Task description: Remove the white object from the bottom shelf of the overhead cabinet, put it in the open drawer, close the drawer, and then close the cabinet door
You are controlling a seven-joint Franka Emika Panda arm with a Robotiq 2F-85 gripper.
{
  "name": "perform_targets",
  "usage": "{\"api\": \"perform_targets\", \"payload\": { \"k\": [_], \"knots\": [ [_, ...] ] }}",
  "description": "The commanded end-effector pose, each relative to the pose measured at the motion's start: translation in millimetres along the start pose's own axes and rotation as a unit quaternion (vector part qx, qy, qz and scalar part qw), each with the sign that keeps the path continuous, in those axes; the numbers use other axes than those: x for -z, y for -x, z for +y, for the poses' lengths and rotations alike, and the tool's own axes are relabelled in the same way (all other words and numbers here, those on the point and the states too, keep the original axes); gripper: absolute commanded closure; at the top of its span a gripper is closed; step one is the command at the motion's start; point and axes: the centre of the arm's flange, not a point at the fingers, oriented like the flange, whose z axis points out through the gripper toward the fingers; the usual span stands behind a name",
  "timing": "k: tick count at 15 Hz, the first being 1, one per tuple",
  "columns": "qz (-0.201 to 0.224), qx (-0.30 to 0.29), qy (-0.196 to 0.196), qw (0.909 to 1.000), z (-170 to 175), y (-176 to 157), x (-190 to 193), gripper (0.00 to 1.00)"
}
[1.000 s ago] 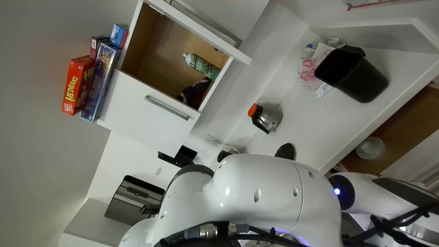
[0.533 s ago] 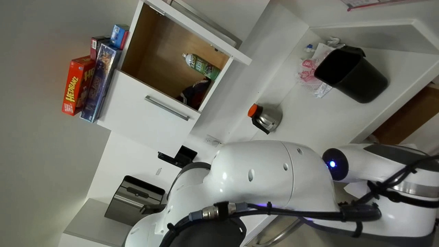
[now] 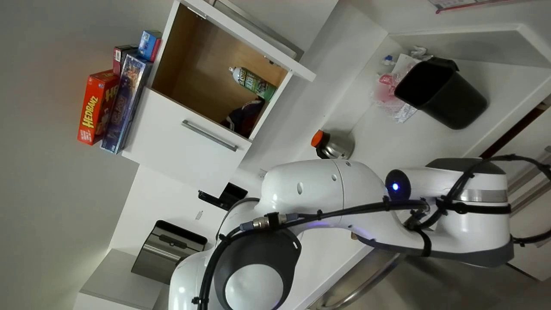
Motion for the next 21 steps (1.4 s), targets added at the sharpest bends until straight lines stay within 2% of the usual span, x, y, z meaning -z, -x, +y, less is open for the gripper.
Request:
{"api": "perform_targets", "payload": {
  "k": [1,4,8,14,17,21],
  "knots": [
    [0.000,0.013,0.033,0.9994,-19,-15,25,1.00],
    [0.017,0.043,0.064,0.9969,-31,5,66,1.00],
    [0.035,0.084,0.102,0.9907,-52,15,108,1.00],
    [0.056,0.156,0.164,0.9724,-80,52,149,1.00],
    [0.077,0.187,0.206,0.9574,-90,71,165,1.00],
    [0.119,0.235,0.267,0.9269,-102,86,193,1.00]
  ]
}}
